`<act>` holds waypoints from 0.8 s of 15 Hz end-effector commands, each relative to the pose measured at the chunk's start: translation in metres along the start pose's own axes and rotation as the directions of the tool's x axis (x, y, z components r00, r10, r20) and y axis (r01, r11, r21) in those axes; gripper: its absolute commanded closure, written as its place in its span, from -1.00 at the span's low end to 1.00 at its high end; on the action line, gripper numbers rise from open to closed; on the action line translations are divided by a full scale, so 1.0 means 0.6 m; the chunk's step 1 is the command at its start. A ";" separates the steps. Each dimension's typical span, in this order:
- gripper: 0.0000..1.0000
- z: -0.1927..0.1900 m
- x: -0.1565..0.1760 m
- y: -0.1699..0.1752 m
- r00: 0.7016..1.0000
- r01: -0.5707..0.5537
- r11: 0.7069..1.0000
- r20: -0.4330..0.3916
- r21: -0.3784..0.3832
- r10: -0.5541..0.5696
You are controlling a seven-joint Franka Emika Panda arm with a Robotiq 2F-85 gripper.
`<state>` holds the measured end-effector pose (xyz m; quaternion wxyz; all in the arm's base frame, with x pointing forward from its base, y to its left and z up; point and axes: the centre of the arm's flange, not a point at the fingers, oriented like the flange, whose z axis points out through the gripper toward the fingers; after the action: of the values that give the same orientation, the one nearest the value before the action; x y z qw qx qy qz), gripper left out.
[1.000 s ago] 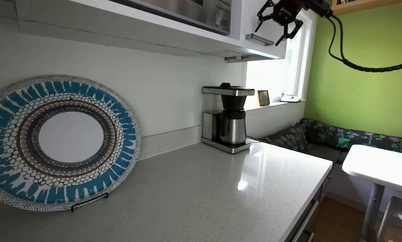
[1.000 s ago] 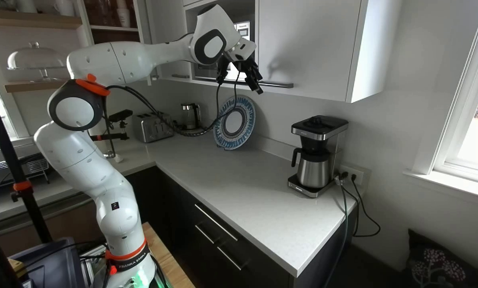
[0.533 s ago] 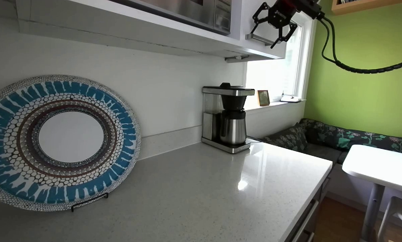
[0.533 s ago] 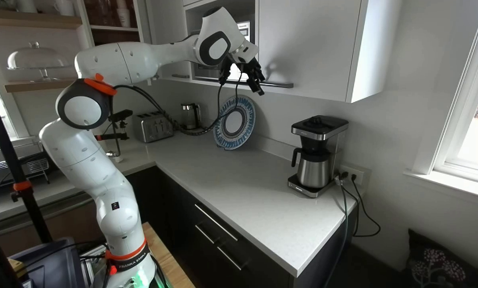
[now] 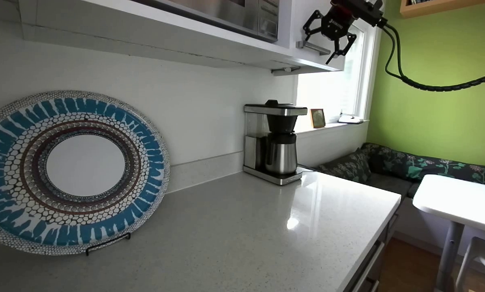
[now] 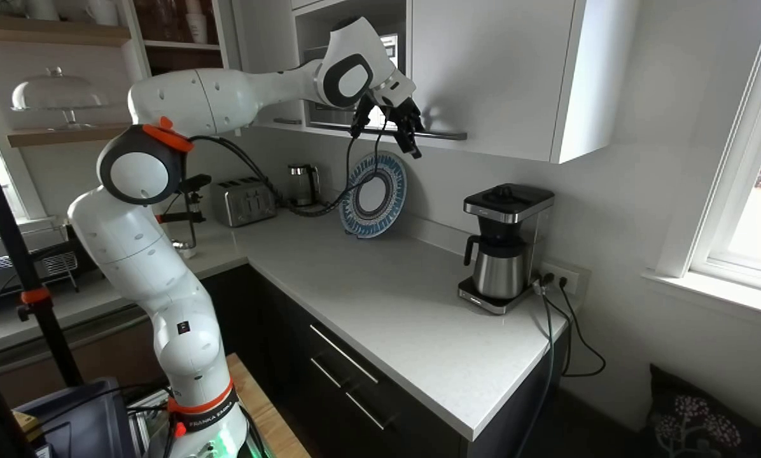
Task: Open the top cupboard door and remove the cup and put it on top of the kitchen countertop
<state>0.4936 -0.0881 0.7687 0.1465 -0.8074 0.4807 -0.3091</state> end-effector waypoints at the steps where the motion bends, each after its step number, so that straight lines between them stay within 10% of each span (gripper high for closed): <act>1: -1.00 0.001 0.007 0.008 1.000 0.009 0.997 0.004 -0.073 -0.009; 12: -1.00 -0.068 0.043 0.142 0.978 0.206 0.948 0.019 -0.242 -0.208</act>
<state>0.4565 -0.1186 0.7803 0.0563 -0.8453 0.4432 -0.2930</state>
